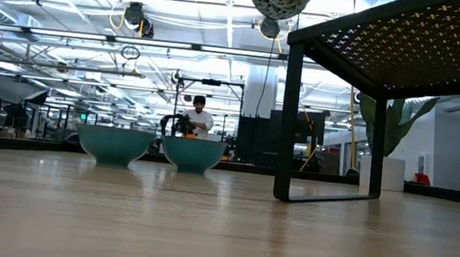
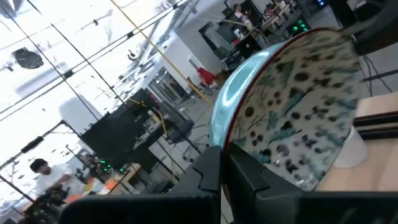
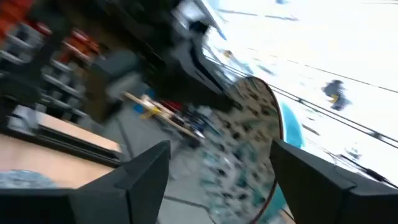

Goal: Pick & Place Mini bowls
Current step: Put the blue patterned bowl on the shelf

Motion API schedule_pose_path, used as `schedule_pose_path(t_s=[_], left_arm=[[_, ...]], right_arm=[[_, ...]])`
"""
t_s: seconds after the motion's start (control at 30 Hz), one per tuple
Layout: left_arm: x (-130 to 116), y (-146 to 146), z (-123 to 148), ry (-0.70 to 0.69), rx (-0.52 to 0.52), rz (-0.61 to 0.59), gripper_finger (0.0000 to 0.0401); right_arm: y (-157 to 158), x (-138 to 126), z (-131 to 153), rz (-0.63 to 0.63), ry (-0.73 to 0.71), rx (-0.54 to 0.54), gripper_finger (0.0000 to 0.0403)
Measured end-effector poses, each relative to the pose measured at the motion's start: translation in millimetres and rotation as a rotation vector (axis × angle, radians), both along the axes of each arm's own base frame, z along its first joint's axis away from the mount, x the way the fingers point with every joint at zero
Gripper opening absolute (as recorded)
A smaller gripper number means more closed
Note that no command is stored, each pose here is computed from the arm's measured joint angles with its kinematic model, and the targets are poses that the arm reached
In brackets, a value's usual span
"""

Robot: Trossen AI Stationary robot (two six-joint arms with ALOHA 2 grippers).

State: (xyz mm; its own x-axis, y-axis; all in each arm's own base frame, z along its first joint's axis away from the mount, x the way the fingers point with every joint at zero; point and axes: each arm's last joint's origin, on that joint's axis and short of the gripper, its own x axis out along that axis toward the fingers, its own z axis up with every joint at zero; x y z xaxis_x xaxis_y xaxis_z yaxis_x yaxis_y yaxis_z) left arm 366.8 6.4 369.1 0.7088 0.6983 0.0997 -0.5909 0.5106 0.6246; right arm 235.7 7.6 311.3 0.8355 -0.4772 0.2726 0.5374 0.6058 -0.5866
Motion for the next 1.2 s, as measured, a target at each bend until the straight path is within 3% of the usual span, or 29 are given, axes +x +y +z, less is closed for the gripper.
schedule_pose_path(t_s=[0.13,0.43,0.57,0.8,1.0,1.2], left_arm=[[0,0,0,0.013,0.011,0.015,0.0006],[-2,7,5,0.006,0.054,0.058,0.0006],[-2,10,5,0.013,0.062,0.07,0.0006],[0,3,5,-0.028,0.041,-0.037,0.0006],[0,-6,4,-0.035,0.018,-0.056,0.0006],[0,-7,3,-0.046,-0.016,-0.045,0.0006]], right_arm=[[-4,4,-4,-0.089,0.011,0.008,0.0259],[7,3,-7,-0.123,0.013,0.079,0.0236],[11,1,-8,-0.197,0.03,0.095,0.0237],[5,0,-6,-0.235,0.007,0.098,0.0231],[-7,1,-6,-0.275,0.003,0.097,0.0223],[-8,0,-2,-0.24,-0.067,0.133,0.0182]])
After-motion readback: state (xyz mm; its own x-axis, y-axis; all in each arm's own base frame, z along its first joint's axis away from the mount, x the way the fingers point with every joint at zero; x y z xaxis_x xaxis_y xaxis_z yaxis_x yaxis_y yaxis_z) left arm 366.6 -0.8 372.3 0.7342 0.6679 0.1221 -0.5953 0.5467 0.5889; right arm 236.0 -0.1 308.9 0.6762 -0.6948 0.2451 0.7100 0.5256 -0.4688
